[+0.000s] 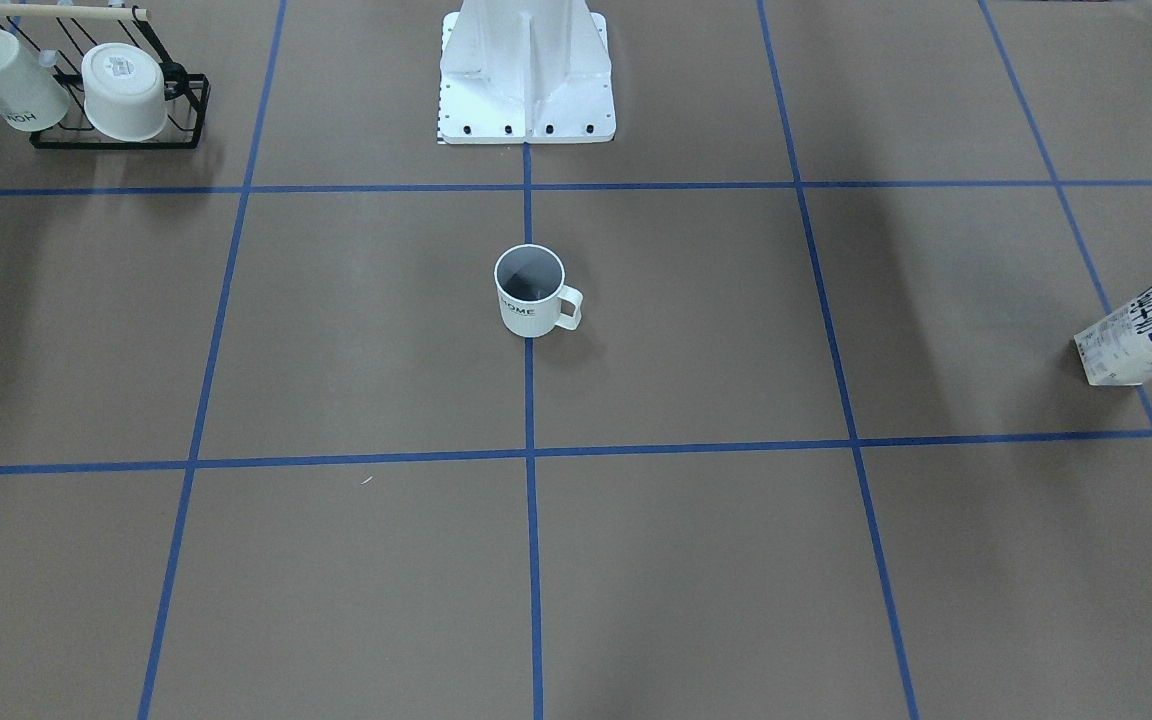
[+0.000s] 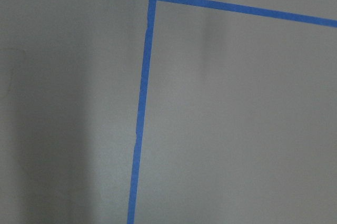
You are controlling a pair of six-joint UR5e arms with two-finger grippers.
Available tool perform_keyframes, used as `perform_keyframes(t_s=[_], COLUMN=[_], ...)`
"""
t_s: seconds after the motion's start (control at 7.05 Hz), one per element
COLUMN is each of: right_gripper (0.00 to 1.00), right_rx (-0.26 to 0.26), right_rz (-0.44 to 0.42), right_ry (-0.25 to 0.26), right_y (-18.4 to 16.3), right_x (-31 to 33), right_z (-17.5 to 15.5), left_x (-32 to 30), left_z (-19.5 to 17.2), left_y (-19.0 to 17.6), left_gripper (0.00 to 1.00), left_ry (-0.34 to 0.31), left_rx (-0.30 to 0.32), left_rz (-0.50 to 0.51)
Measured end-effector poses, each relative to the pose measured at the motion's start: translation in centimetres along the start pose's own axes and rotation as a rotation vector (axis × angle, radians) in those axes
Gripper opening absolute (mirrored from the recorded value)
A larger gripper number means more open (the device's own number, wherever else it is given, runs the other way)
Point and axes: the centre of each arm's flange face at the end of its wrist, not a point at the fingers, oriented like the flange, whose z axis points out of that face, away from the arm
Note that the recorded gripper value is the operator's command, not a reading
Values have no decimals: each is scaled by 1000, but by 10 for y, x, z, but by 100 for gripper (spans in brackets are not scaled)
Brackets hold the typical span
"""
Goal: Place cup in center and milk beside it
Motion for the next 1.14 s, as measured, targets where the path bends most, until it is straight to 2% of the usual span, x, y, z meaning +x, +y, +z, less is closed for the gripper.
perform_keyframes(t_s=[0.28,0.43,0.71,1.14], right_gripper=[100,100,100,100], right_rx=[2,2,-1,-9], right_rz=[-1,0,1,7], right_ry=[0,0,0,-2], right_y=[-1,-2,-2,-2], right_x=[0,0,0,4], right_z=[-1,-1,0,5], left_x=[28,51,121,288], left_z=[-20,-38,-58,-31], left_y=[-11,-25,-73,-126], left_gripper=[14,14,14,14], left_ry=[47,55,81,116], left_rx=[-10,-4,23,21], left_rz=[-12,-50,-140,-251])
